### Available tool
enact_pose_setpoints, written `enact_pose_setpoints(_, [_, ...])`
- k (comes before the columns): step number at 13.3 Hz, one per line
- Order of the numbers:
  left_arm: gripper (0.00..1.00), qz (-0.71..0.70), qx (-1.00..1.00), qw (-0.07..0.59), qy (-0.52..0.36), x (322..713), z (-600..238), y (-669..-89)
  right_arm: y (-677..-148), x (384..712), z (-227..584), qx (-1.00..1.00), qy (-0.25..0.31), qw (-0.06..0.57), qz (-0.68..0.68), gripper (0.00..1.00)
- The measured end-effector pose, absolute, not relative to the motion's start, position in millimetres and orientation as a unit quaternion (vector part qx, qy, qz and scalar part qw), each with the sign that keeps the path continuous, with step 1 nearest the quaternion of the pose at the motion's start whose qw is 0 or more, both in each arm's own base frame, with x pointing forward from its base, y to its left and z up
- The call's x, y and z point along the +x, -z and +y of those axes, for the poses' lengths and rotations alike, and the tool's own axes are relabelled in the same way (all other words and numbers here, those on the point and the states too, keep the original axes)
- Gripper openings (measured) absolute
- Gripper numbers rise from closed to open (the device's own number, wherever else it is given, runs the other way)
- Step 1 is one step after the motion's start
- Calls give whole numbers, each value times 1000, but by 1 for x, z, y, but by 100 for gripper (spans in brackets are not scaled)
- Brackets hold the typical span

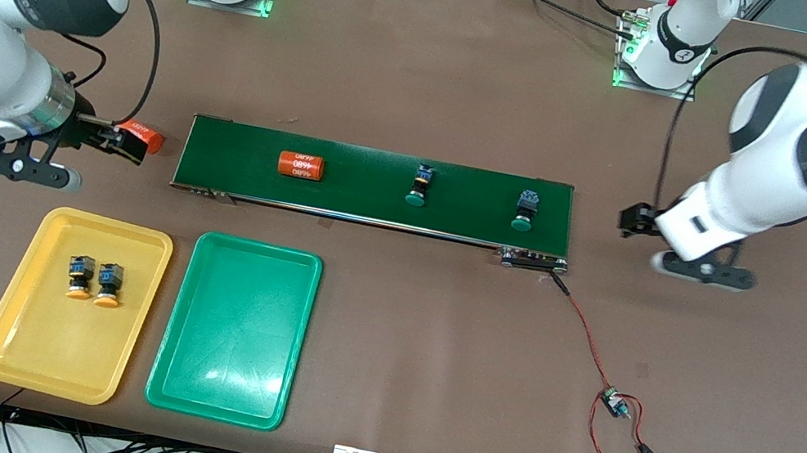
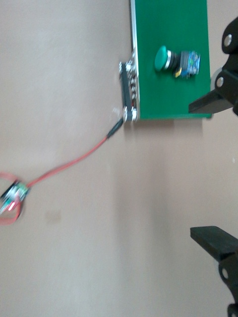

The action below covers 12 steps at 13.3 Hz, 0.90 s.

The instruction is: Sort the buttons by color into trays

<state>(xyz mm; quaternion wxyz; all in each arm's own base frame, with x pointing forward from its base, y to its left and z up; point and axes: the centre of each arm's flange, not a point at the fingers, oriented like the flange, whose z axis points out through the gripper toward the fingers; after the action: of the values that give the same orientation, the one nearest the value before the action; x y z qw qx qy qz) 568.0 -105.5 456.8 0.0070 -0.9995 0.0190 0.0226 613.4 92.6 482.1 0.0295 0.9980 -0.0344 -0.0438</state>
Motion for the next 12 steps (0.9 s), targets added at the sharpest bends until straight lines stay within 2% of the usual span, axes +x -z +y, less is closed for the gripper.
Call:
enact_pose_setpoints(7, [100,14,-1000,18,18,576,-42,-561,-480,609,102,997,47,31,-43,100])
enact_pose_setpoints(12, [100,-43,-999,-6,-26,565,-44,-582,-479,609,103,997,47,31,-43,100])
